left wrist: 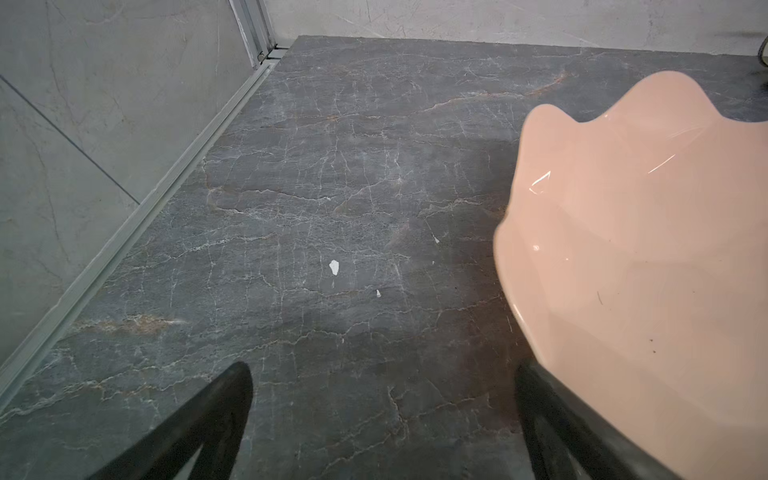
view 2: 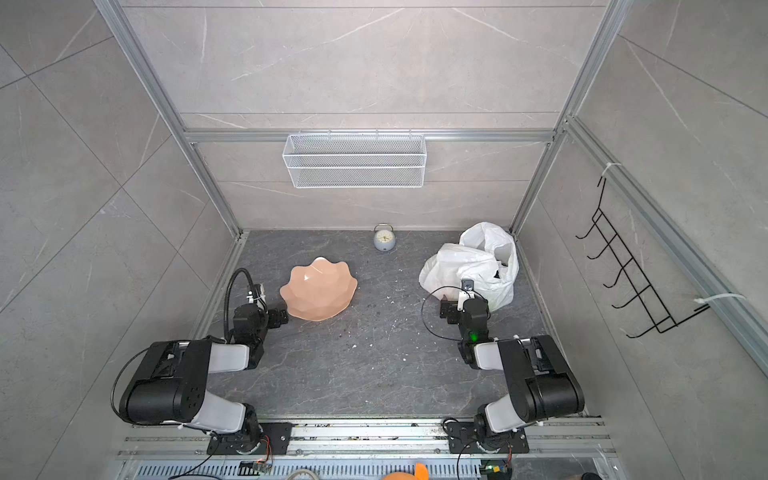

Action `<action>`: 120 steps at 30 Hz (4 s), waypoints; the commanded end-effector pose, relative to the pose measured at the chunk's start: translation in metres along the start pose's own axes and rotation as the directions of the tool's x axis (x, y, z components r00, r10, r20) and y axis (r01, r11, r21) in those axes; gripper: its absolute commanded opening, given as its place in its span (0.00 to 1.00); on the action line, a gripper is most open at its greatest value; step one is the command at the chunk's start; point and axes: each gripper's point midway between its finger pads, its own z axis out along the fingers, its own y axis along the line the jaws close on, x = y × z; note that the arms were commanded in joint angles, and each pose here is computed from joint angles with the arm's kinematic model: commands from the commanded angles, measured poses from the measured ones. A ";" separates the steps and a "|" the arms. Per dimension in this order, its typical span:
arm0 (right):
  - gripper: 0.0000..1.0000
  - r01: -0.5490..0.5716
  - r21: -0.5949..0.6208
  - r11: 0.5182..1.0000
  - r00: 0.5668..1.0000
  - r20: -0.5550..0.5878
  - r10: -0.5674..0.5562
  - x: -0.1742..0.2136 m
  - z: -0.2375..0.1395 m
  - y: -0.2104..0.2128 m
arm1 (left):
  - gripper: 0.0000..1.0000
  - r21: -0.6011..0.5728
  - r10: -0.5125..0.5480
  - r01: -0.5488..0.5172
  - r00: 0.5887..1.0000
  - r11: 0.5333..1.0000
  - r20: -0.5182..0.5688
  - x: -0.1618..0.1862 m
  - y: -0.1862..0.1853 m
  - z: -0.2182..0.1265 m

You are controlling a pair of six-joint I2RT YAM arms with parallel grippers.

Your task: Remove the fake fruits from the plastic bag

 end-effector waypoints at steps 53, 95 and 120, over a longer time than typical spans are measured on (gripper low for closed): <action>1.00 -0.367 -0.373 0.852 0.926 -0.055 0.374 -0.159 -0.134 0.081 | 1.00 -0.090 -0.695 0.702 0.712 0.707 0.099 -0.060 0.039 -0.153; 0.51 -0.470 -0.270 0.840 0.696 -0.699 0.165 -0.021 0.047 0.352 | 1.00 0.188 -0.601 0.582 0.796 0.791 0.063 -0.076 0.002 -0.196; 0.00 -0.349 -0.267 0.898 0.764 -0.636 0.108 -0.012 -0.035 0.237 | 1.00 0.156 -0.591 0.579 0.806 0.800 0.038 -0.066 0.002 -0.184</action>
